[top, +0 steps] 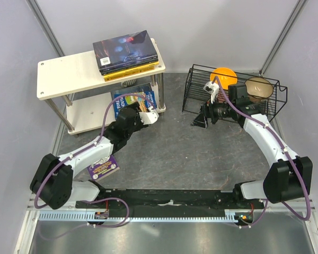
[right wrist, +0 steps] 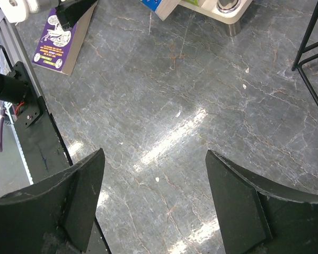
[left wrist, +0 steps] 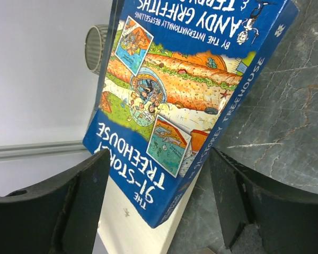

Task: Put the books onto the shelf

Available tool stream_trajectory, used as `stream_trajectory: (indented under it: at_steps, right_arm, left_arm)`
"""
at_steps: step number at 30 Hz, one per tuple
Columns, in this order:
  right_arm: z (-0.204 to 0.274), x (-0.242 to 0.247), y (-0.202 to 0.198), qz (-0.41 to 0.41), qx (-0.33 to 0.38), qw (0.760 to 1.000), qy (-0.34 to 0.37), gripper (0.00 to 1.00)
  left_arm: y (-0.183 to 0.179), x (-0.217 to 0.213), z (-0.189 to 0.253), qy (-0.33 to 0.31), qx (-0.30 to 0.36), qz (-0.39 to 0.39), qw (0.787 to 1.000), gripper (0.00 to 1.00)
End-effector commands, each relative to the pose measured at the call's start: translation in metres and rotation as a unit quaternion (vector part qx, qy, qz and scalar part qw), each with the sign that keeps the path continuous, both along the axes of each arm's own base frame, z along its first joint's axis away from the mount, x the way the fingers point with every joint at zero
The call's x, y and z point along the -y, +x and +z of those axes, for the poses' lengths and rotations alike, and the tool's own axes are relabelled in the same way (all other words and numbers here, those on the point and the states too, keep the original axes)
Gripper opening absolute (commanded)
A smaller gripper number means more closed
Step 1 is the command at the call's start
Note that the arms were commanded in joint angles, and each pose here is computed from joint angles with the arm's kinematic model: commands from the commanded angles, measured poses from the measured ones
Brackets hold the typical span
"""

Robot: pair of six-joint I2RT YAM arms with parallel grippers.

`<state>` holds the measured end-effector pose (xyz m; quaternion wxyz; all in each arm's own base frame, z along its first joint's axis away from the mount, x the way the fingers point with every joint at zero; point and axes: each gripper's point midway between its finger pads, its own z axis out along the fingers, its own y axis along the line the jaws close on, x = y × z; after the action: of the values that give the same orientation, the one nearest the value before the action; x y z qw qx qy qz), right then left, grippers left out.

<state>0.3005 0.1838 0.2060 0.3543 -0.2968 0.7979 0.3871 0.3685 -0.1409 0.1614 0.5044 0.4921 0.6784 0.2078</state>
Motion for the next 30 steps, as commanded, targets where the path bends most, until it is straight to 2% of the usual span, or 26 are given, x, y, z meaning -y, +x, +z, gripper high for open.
stream_trajectory:
  at_steps: [1, 10, 20, 26, 30]
  right_arm:
    - [0.013, -0.001, 0.003, 0.006, 0.027, 0.999, 0.015, 0.84]
    - [0.015, 0.002, 0.004, 0.002, 0.028, 0.999, 0.019, 0.84]
    - [0.017, 0.004, 0.005, -0.001, 0.028, 0.999, 0.022, 0.85]
    - [0.017, 0.006, 0.006, -0.004, 0.029, 0.999, 0.023, 0.84]
    - [0.017, 0.006, 0.006, -0.005, 0.029, 0.999, 0.023, 0.84]
  left_arm:
    - [0.010, 0.010, 0.012, -0.049, -0.012, 0.005, 0.999, 0.78]
    - [0.026, 0.012, 0.015, -0.066, -0.026, 0.016, 0.997, 0.75]
    - [0.042, 0.006, 0.019, -0.082, -0.027, 0.037, 0.996, 0.67]
    - [0.044, 0.007, 0.016, -0.091, -0.036, 0.041, 0.994, 0.64]
    - [0.037, 0.018, 0.018, -0.111, -0.046, 0.012, 0.993, 0.63]
